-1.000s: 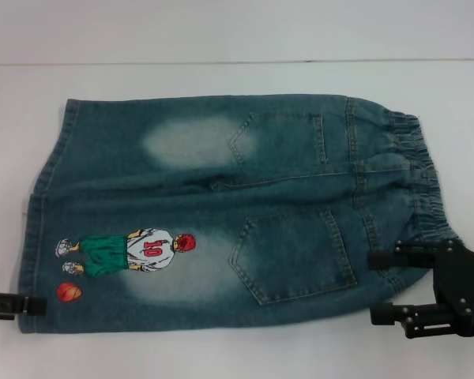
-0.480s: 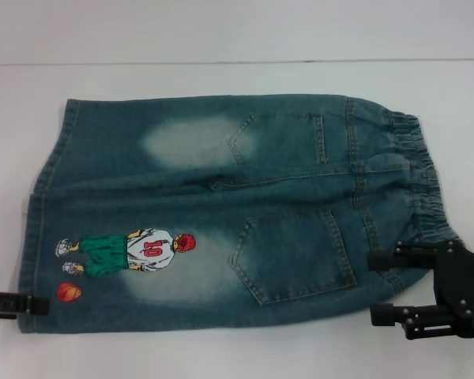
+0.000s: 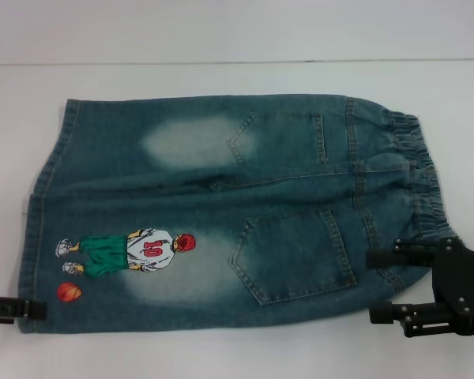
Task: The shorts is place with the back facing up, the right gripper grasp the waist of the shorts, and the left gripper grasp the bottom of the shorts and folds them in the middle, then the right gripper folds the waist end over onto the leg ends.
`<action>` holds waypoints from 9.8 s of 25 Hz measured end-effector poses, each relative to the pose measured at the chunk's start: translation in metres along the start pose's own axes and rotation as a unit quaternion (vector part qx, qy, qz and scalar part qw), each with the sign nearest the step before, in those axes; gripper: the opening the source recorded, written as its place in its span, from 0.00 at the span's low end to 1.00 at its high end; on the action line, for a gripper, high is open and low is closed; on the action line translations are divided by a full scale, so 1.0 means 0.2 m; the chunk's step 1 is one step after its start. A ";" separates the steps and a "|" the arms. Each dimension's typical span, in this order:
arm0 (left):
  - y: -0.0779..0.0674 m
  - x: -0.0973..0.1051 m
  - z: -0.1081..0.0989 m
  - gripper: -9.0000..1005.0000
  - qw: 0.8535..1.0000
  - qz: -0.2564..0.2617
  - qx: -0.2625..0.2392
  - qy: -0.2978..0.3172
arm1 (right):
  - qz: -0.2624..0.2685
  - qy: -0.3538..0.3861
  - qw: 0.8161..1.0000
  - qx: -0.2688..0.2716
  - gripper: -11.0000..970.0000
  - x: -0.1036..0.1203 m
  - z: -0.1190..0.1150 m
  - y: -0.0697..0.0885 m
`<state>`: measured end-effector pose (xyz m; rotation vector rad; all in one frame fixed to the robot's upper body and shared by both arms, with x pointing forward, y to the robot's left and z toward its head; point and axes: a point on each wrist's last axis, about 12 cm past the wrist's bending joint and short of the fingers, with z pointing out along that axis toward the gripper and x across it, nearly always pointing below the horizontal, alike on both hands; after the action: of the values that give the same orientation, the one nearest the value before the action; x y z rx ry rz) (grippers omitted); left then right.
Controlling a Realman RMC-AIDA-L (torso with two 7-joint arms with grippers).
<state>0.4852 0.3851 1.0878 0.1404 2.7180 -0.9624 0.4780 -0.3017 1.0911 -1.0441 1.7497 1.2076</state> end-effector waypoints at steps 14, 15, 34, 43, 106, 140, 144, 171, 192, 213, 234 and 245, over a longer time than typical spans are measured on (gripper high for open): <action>-0.03 -0.02 0.04 0.82 1.000 0.009 0.006 0.004 | -0.004 -0.002 1.000 -0.001 0.83 0.00 0.00 0.00; -0.03 -0.02 0.04 0.82 1.000 0.010 0.007 0.004 | -0.004 -0.002 1.000 -0.001 0.83 0.00 0.00 0.00; -0.06 -0.03 0.10 0.53 0.999 0.044 0.008 0.015 | -0.002 -0.003 1.000 -0.003 0.82 0.01 0.00 0.01; -0.07 -0.03 0.10 0.16 0.999 0.045 0.011 0.017 | 0.006 -0.020 1.000 0.016 0.82 -0.01 -0.03 -0.01; -0.09 -0.14 0.12 0.01 0.994 0.075 0.032 -0.068 | 0.088 0.408 0.890 0.185 0.80 -0.36 0.04 -0.38; -0.10 -0.13 0.14 0.01 0.993 0.081 0.046 -0.070 | 0.062 0.424 0.888 0.169 0.31 -0.38 0.07 -0.38; -0.11 -0.13 0.14 0.01 0.993 0.082 0.053 -0.071 | 0.062 0.424 0.888 0.169 0.15 -0.38 0.07 -0.38; -0.15 -0.34 0.10 0.01 0.974 0.097 0.053 -0.197 | 0.107 0.137 0.964 0.200 0.06 -0.30 -0.30 -0.32; -0.10 -0.59 0.18 0.01 0.935 0.062 -0.039 -0.346 | 0.161 -0.057 0.929 0.329 0.08 -0.15 -0.23 -0.52; -0.11 -0.67 0.28 0.06 0.923 0.087 -0.096 -0.361 | 0.088 -0.003 0.912 0.401 0.16 -0.29 0.10 -0.74; -0.08 -0.63 0.34 0.28 0.915 0.088 -0.138 -0.368 | 0.113 -0.004 0.908 0.404 0.43 -0.25 0.09 -0.73; -0.14 -0.43 0.26 0.84 0.909 0.169 0.001 -0.381 | 0.133 -0.041 0.930 0.339 0.92 -0.39 -0.11 -0.63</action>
<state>0.5734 0.3304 1.0884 0.1814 1.8935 -0.7127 0.6202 -0.3352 1.1256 -0.3499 2.0623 0.6770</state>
